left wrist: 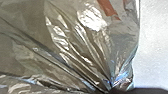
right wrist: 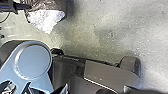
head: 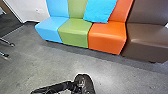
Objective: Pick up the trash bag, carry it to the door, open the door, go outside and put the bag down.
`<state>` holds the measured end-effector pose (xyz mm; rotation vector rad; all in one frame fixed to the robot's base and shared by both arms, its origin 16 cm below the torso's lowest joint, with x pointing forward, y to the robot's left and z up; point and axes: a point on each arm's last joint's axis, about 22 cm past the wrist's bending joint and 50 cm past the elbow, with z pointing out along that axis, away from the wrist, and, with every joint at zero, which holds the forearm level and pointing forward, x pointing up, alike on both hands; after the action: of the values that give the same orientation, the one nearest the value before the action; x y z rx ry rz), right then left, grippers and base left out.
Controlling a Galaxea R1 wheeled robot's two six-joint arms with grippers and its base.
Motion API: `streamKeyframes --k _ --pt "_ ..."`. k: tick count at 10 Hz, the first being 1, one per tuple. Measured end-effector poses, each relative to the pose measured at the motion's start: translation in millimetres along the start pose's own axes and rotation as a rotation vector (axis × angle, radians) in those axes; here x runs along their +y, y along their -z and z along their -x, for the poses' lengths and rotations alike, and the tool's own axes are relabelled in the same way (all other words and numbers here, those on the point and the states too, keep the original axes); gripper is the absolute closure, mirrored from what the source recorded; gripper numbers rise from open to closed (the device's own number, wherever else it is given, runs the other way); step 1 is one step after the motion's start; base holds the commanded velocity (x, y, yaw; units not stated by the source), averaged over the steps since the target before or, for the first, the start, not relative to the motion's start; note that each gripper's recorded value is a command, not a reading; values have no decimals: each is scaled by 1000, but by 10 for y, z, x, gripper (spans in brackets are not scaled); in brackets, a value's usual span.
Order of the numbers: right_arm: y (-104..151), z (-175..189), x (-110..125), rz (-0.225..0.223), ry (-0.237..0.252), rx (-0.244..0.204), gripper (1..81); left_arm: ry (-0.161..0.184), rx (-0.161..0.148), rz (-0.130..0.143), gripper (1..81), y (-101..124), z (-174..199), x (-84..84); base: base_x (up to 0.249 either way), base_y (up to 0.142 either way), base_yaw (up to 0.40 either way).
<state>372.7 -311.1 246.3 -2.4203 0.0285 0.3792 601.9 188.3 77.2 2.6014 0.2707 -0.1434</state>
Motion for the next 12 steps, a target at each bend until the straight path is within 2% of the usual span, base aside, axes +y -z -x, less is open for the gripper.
streamKeyframes --k 3,6,8,9,10,11,12 --pt "299 43 -357 -10 41 32 10 -42 34 53 811 784 -38 271 0 0 0" --pt "590 57 -689 -14 85 76 10 -89 81 83 811 1785 27 327 0 0 0" --pt "726 51 -919 -21 118 103 10 -136 94 116 811 2428 245 460 0 0 0" --pt "776 50 -1048 -28 136 114 10 -147 104 123 811 2755 383 452 0 0 0" --pt "827 59 -1161 -32 150 126 10 -152 108 126 811 3041 577 409 0 0 0" --pt "822 133 -1256 -38 157 125 10 -163 100 137 811 3229 810 436 0 0 0" --pt "859 211 -1338 -40 162 125 10 -187 72 162 811 3370 1142 550 0 0 0"
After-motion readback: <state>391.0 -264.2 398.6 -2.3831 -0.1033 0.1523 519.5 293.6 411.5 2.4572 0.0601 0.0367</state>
